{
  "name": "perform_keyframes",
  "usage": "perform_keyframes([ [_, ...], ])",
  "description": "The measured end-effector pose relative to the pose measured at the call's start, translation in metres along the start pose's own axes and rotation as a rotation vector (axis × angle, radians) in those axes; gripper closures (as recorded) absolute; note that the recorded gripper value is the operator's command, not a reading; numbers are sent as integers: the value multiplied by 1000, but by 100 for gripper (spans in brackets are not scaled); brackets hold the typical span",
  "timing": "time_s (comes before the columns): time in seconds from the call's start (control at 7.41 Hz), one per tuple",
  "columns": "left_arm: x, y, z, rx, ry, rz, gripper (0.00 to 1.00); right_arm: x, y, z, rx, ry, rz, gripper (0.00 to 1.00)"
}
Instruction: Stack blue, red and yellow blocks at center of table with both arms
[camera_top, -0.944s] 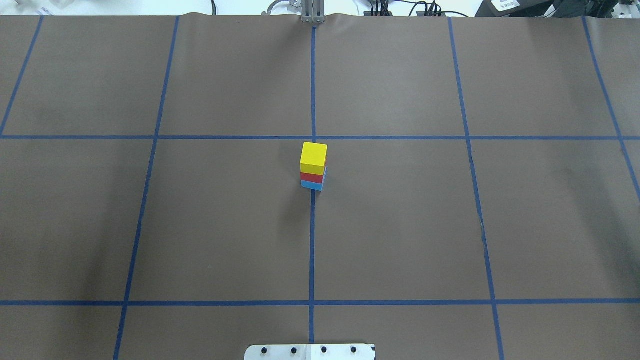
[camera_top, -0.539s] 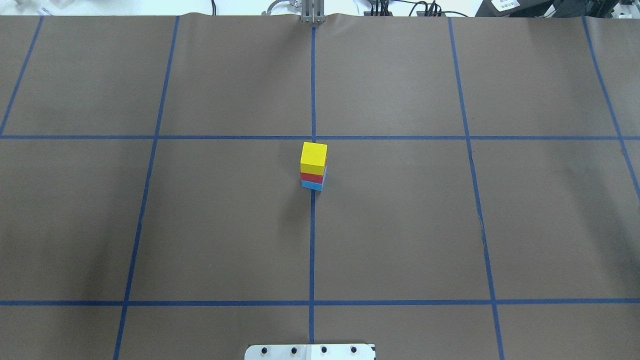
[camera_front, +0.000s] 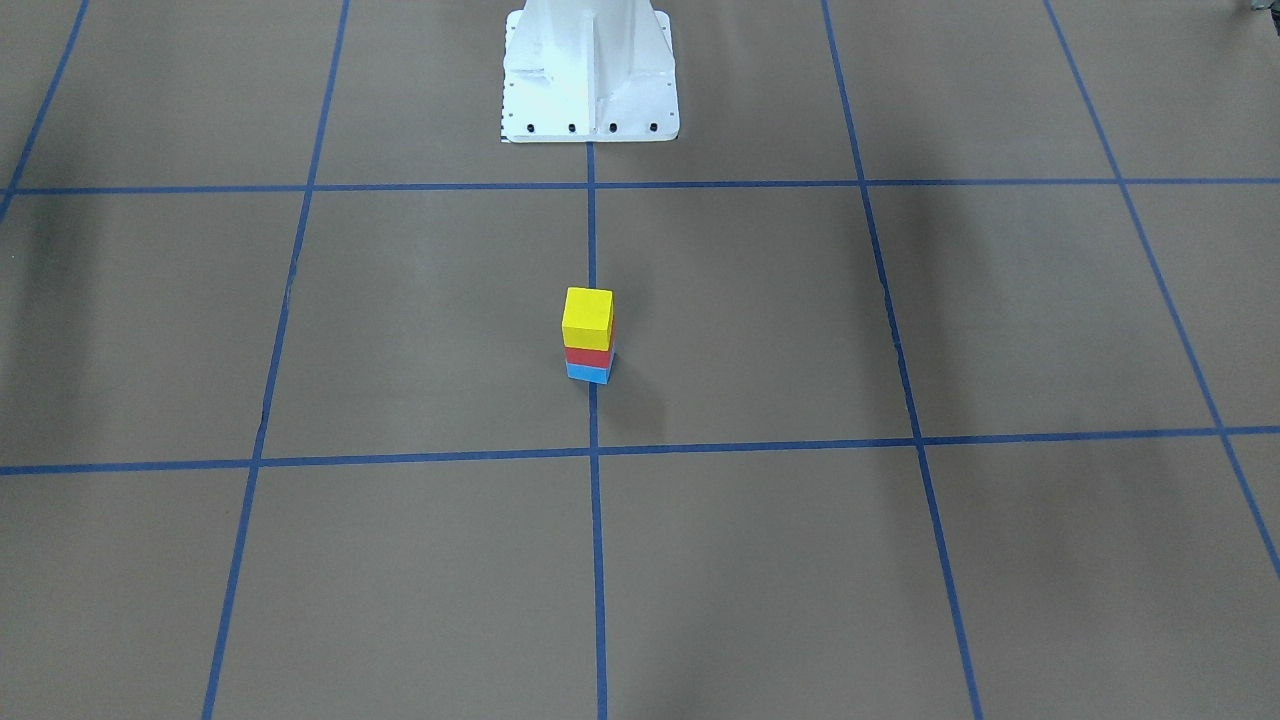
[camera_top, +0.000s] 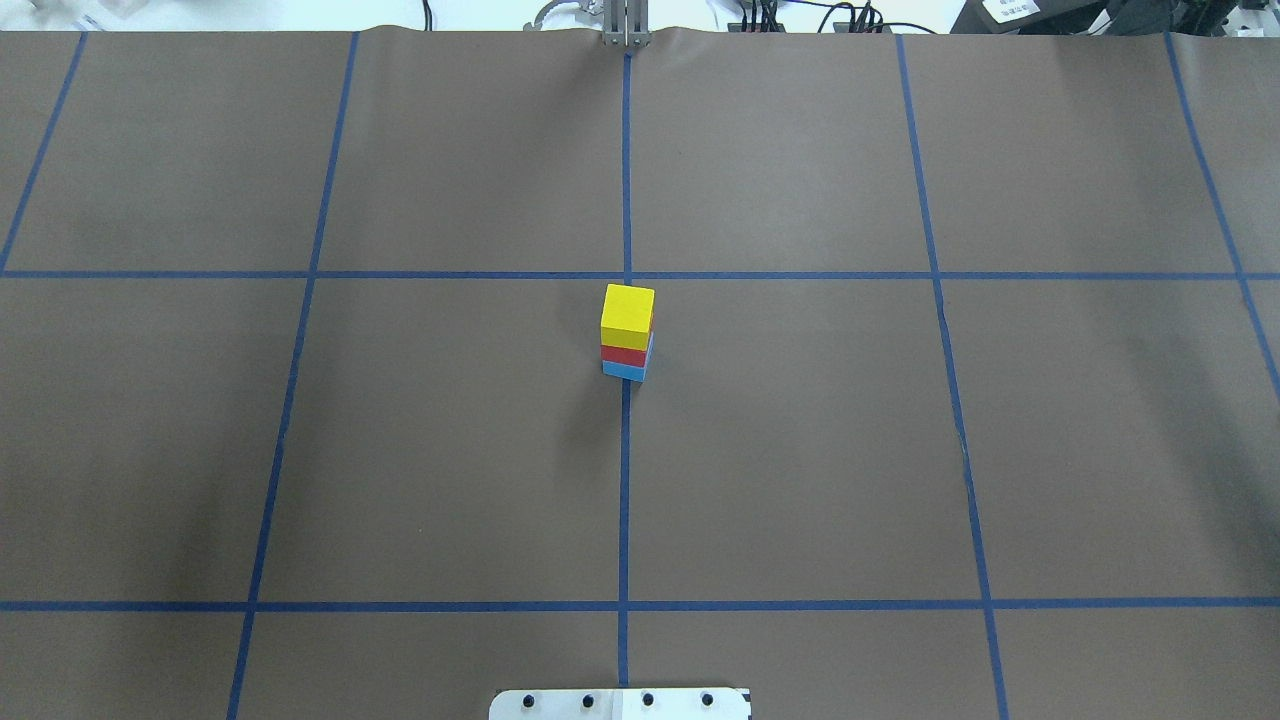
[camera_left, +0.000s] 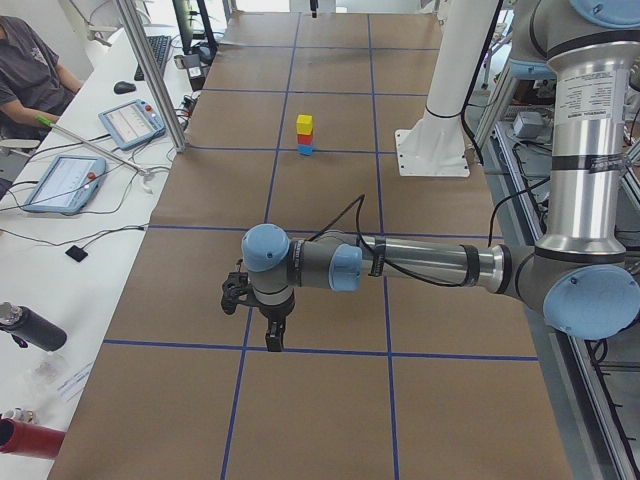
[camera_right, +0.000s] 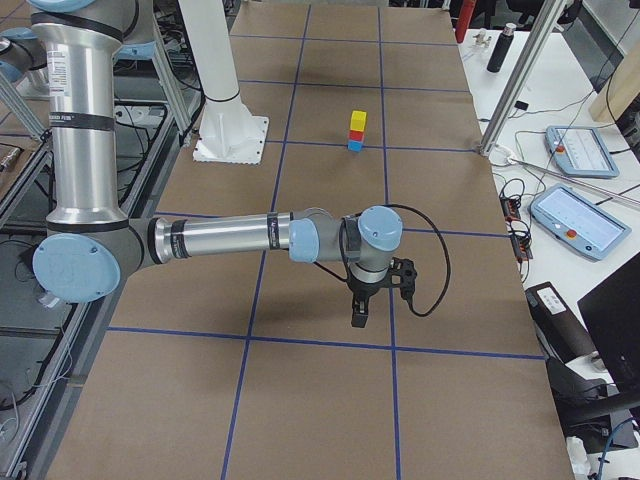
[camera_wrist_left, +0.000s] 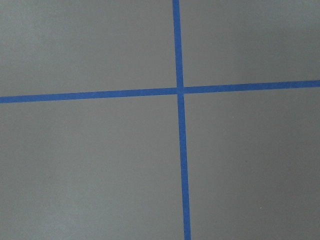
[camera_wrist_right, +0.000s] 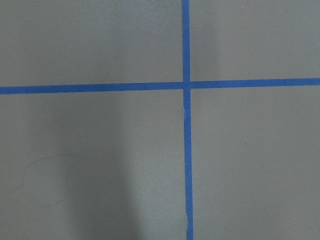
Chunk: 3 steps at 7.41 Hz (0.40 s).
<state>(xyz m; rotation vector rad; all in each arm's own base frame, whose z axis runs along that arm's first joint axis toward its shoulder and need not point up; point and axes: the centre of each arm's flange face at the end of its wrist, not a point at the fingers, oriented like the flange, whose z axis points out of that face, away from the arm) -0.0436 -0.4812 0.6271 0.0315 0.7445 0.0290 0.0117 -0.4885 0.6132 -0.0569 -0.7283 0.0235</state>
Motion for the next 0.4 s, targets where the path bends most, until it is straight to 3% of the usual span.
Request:
perform_keyframes([
  [0.4, 7, -2, -8, 15, 2, 12, 0, 7, 5, 6, -13, 5, 13, 0],
])
